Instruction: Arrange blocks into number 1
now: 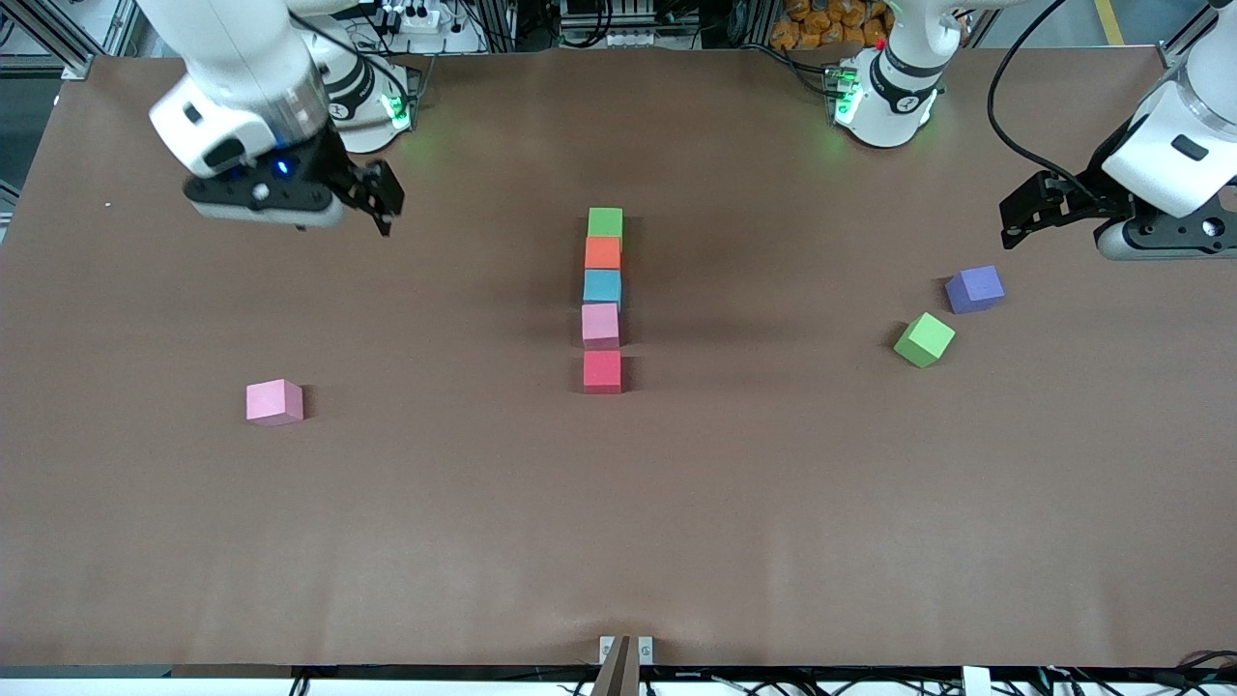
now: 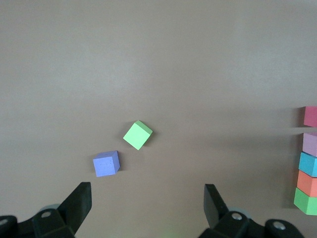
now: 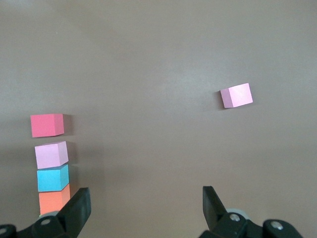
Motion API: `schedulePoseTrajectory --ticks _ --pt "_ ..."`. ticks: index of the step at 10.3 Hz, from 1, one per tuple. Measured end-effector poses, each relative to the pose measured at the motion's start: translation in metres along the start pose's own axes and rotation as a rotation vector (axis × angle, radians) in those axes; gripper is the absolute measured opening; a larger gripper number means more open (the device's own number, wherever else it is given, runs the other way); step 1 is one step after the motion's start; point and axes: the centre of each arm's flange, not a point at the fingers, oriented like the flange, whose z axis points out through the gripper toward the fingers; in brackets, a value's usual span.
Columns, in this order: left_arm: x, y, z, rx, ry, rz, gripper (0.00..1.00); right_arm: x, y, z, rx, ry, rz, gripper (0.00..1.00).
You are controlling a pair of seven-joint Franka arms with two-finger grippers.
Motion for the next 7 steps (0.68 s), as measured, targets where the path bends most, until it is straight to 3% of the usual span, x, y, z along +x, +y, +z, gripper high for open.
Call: schedulePoseTrajectory --ticks 7 --pt "0.0 -0.001 -0.002 -0.001 0.005 -0.005 1.0 0.034 0.076 -0.034 0.019 0.049 -0.119 1.0"
